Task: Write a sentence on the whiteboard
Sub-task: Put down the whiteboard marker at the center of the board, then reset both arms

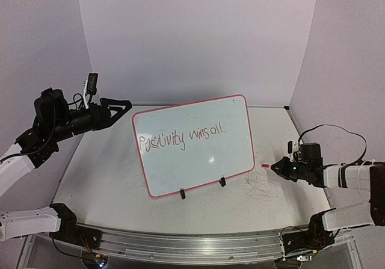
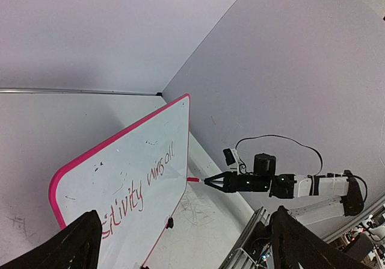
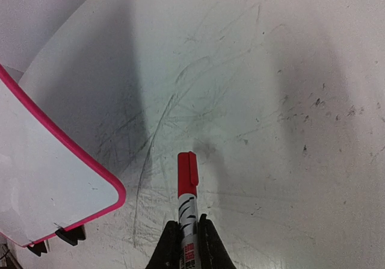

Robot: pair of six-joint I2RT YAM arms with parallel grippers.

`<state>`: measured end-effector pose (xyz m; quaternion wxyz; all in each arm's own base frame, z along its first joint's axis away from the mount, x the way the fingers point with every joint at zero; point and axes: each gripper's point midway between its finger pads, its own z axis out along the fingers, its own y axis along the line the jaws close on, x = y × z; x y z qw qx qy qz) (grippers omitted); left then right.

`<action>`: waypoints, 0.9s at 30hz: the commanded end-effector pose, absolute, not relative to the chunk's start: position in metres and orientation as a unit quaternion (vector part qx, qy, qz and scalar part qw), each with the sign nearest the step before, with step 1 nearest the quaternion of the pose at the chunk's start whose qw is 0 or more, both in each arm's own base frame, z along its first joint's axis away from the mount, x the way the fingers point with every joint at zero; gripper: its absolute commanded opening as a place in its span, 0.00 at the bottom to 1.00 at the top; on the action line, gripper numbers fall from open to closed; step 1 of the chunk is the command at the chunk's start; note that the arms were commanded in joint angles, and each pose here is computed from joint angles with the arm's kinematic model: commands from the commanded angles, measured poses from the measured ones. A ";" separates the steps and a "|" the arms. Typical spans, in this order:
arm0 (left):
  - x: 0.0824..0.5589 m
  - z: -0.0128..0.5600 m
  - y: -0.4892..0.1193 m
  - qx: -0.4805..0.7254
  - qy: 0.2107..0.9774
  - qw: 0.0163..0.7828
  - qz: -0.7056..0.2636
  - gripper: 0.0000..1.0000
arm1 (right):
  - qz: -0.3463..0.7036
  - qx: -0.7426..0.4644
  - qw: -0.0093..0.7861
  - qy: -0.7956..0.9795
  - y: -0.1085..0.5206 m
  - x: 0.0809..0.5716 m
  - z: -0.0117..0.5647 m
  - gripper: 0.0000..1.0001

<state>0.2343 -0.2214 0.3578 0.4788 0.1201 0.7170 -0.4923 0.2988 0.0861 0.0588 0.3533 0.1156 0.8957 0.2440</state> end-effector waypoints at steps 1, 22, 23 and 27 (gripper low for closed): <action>0.233 0.368 -0.214 0.120 0.712 0.500 -0.478 1.00 | 0.285 0.101 0.376 0.876 0.099 0.323 0.081 0.09; 0.257 0.443 -0.146 0.033 0.683 0.655 -0.321 0.99 | 0.178 0.068 0.601 0.777 0.050 0.287 0.316 0.98; 0.258 0.452 -0.140 0.026 0.677 0.667 -0.311 0.99 | 0.175 0.058 0.631 0.754 0.047 0.276 0.346 0.98; 0.257 0.483 -0.125 0.010 0.655 0.701 -0.281 0.99 | 0.144 0.030 0.698 0.700 0.037 0.240 0.425 0.98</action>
